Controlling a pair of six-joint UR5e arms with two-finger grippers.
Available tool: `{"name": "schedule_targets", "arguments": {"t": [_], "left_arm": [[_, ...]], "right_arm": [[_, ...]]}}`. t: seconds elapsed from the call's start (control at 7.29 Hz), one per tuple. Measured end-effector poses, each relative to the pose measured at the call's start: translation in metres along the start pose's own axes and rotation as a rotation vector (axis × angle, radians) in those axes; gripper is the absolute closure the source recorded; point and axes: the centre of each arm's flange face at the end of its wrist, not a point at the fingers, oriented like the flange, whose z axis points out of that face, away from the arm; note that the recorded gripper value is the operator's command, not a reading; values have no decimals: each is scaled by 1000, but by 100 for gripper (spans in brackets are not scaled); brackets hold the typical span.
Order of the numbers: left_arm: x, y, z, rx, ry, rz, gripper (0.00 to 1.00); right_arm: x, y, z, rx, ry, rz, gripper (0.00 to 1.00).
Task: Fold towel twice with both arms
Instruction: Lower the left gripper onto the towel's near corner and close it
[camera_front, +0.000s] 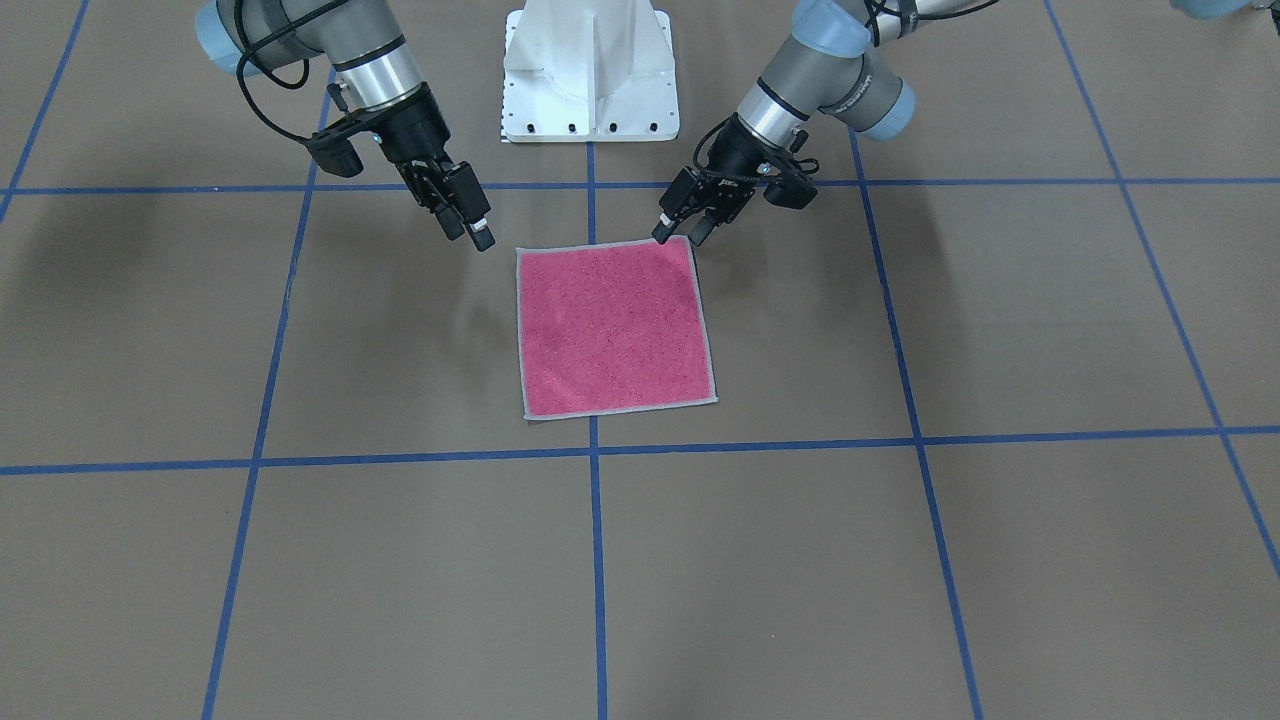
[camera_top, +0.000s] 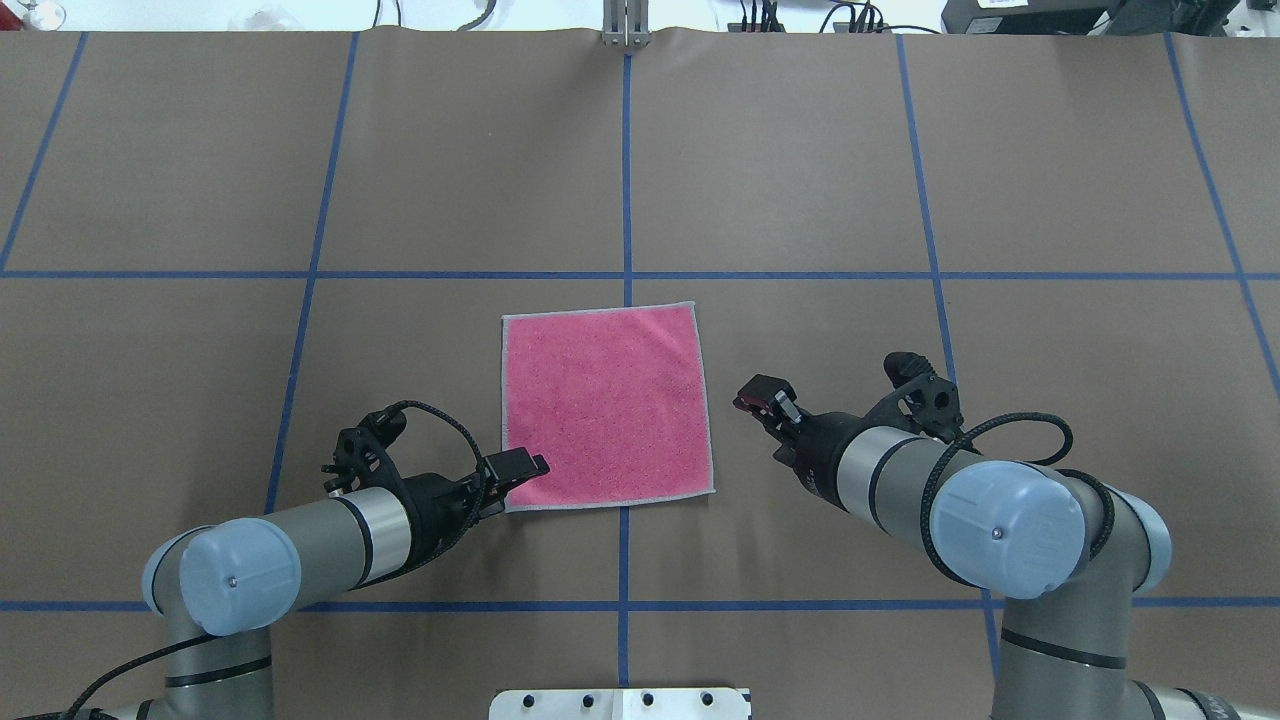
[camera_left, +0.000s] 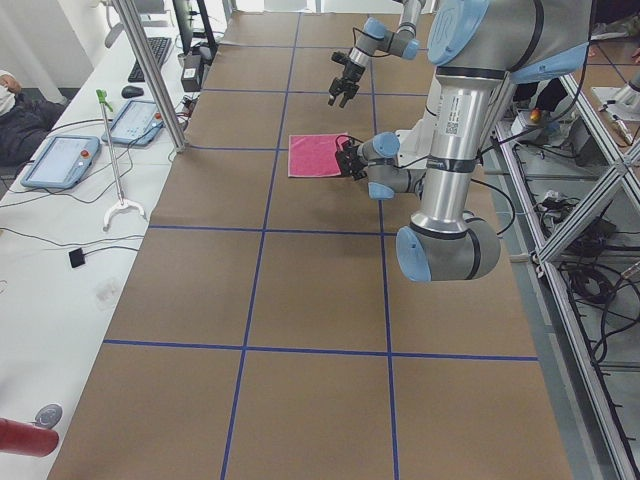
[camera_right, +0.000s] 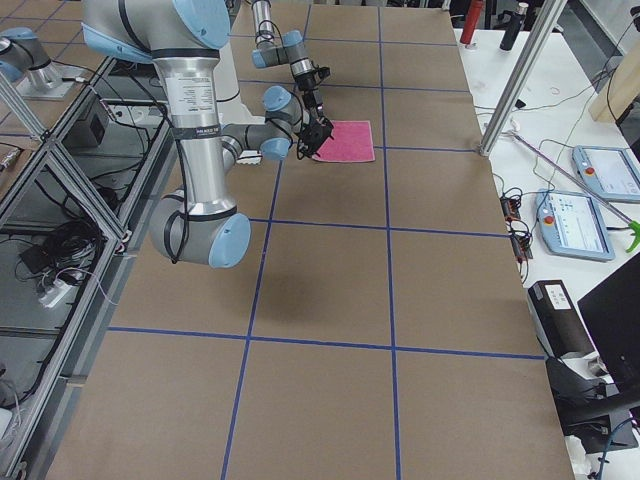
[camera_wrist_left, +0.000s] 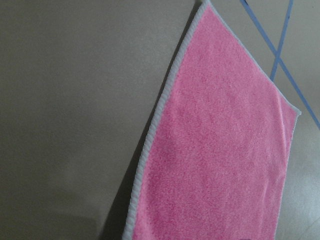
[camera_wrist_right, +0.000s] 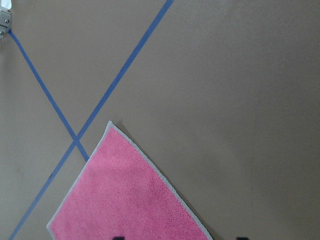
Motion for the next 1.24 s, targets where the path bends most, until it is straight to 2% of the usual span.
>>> {"name": "schedule_targets", "arguments": {"t": [1.24], "left_arm": [[-2, -4, 7, 16, -7, -2, 17]], "right_arm": [[0, 0, 0, 6, -3, -1, 19]]}}
